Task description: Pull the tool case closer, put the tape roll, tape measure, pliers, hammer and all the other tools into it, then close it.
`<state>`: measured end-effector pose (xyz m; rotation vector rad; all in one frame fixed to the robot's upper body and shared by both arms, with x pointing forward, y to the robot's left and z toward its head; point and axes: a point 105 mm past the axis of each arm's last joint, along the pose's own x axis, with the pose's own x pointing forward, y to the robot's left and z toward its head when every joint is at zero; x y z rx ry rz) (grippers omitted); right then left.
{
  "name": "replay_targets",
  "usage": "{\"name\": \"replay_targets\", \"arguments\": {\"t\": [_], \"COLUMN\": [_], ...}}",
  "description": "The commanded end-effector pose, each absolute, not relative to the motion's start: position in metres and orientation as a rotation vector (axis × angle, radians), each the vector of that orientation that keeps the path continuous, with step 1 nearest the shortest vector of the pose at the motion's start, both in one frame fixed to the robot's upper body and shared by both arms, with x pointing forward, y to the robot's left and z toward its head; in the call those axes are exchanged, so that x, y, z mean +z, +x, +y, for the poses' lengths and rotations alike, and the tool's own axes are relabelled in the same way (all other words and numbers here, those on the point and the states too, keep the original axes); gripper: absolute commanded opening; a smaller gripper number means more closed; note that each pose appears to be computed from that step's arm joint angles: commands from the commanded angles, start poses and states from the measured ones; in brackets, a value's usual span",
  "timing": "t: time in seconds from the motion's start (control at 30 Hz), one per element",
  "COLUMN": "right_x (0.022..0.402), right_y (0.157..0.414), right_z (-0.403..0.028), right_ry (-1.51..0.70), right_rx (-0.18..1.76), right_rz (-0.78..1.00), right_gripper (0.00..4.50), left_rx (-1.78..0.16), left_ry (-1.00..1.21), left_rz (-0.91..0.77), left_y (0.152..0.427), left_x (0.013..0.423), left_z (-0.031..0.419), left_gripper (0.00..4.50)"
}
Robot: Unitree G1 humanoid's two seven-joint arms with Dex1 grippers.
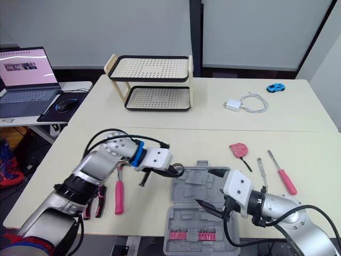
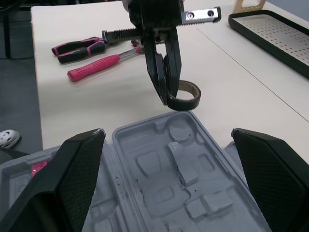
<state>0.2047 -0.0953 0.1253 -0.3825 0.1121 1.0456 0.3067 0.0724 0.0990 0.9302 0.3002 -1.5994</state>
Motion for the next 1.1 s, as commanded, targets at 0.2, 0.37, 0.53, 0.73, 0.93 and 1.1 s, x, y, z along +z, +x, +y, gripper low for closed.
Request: {"name": "replay_targets", "arguments": {"t": [0.2,0.37,0.53,0.73,0.93,1.1], "right_x": [0.132,0.131,0.131,0.129,0.128,0.129], "right_y": [0.198,0.198,0.197,0.197,0.196,0.197], "right_z": [-0.090,-0.090,-0.092,-0.093,-0.093,-0.092], "right_ry": [-0.403,-0.407,-0.405,-0.409,-0.404,-0.404], "right_rx": [1.043,1.043,1.034,1.026,1.024,1.025], "right_rz": [0.081,0.083,0.090,0.096,0.098,0.096], "right_gripper": [4.50,4.50,4.50,4.50,4.50,4.50], "left_rx": [-1.533,-1.535,-1.528,-1.517,-1.497,-1.489], "left_ry": [0.974,0.977,0.976,0.997,0.999,0.994], "left_rz": [0.350,0.373,0.391,0.439,0.450,0.470], "left_y": [0.316,0.314,0.314,0.315,0.316,0.316], "left_x": [0.084,0.077,0.072,0.065,0.065,0.061], "left_z": [0.064,0.065,0.060,0.062,0.062,0.060], "left_gripper": [0.01,0.01,0.01,0.01,0.01,0.01]}}
